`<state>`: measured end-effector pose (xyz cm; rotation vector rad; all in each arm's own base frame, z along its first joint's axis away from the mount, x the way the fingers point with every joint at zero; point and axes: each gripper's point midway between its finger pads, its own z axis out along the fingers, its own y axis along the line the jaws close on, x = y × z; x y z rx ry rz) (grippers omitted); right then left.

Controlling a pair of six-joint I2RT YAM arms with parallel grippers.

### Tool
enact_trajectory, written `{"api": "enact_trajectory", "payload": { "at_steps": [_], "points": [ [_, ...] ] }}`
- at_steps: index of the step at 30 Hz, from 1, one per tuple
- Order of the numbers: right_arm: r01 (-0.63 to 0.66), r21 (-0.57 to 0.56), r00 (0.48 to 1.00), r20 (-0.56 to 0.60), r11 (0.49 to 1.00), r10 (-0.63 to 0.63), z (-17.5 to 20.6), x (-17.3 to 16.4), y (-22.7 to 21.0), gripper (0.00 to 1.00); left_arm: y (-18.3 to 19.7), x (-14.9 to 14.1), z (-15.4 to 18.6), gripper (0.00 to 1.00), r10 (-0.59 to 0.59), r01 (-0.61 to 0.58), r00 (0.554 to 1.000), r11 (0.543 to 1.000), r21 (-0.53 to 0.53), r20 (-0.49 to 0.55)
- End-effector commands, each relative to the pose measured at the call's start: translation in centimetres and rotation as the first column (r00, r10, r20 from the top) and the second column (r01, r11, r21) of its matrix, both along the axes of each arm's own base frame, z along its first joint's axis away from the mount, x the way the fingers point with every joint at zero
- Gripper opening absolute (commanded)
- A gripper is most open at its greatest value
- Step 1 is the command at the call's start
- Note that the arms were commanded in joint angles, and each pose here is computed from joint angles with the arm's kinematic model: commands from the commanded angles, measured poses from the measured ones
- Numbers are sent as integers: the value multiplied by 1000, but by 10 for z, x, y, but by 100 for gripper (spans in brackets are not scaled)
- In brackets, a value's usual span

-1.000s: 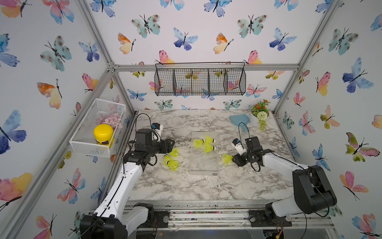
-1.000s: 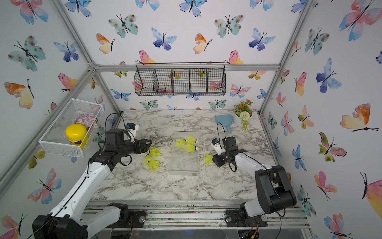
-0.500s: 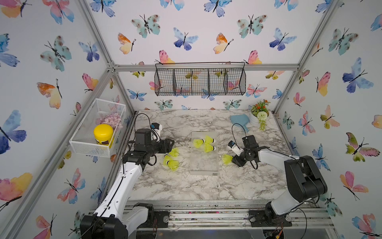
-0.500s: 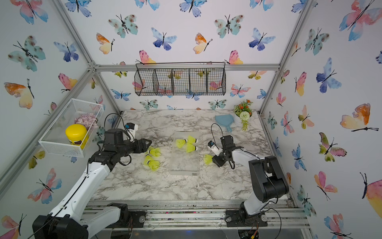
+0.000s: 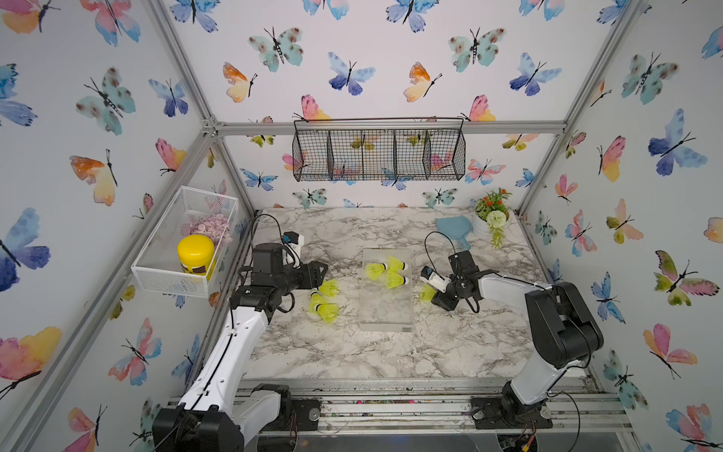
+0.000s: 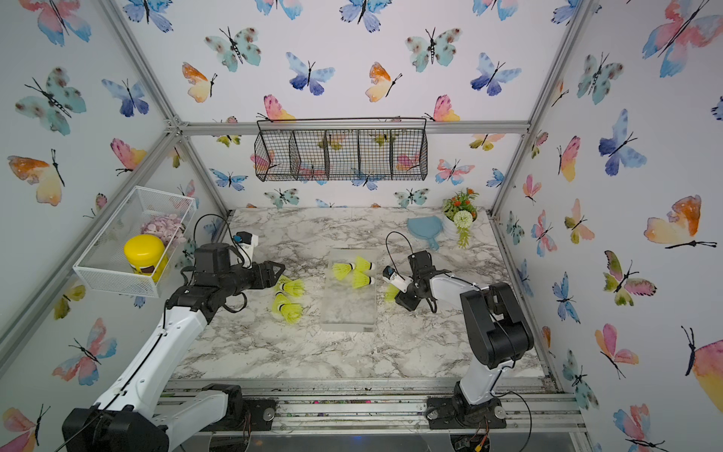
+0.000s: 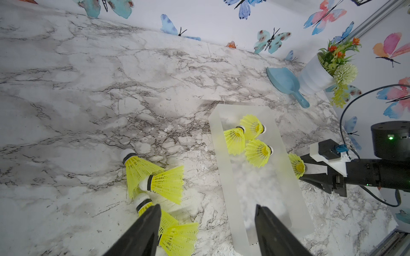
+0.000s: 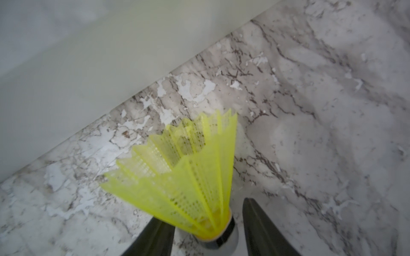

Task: Put the shuttlecocks into the storage box
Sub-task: Pick up the shuttlecock at the center of the board, then place the shuttlecock in the storage box.

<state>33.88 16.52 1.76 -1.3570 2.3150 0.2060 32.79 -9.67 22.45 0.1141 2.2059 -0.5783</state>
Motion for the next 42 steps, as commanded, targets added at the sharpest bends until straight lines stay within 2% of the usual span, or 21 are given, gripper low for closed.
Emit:
{"api": "enact_trajectory", "payload": {
  "at_steps": [1,10,15,20,28,31,39,42],
  "points": [
    [-24,-4,999,-40,1000,24,-6,-7,4,50,-1,1,5,72,-12,13,1000,1000,-20,14],
    [74,31,997,21,997,-74,17,2,2,26,-16,-4,3,72,-101,101,995,992,-71,-2],
    [107,86,992,61,991,-112,35,-1,3,19,-29,-9,5,72,-174,173,985,978,-116,1],
    [117,159,988,83,980,-131,61,-8,9,18,-47,-16,8,70,-269,268,963,951,-154,11],
    [31,295,993,97,955,-62,97,-34,37,19,-92,-37,16,69,-450,449,893,879,-159,31],
    [-2,312,996,85,950,-26,107,-45,52,20,-113,-49,19,69,-508,508,861,853,-121,29],
    [-111,351,994,43,930,103,125,-68,95,20,-180,-75,38,67,-658,663,748,747,-47,88],
    [-142,374,990,34,917,139,133,-75,105,20,-197,-82,40,63,-693,696,714,718,1,100]
  ]
}}
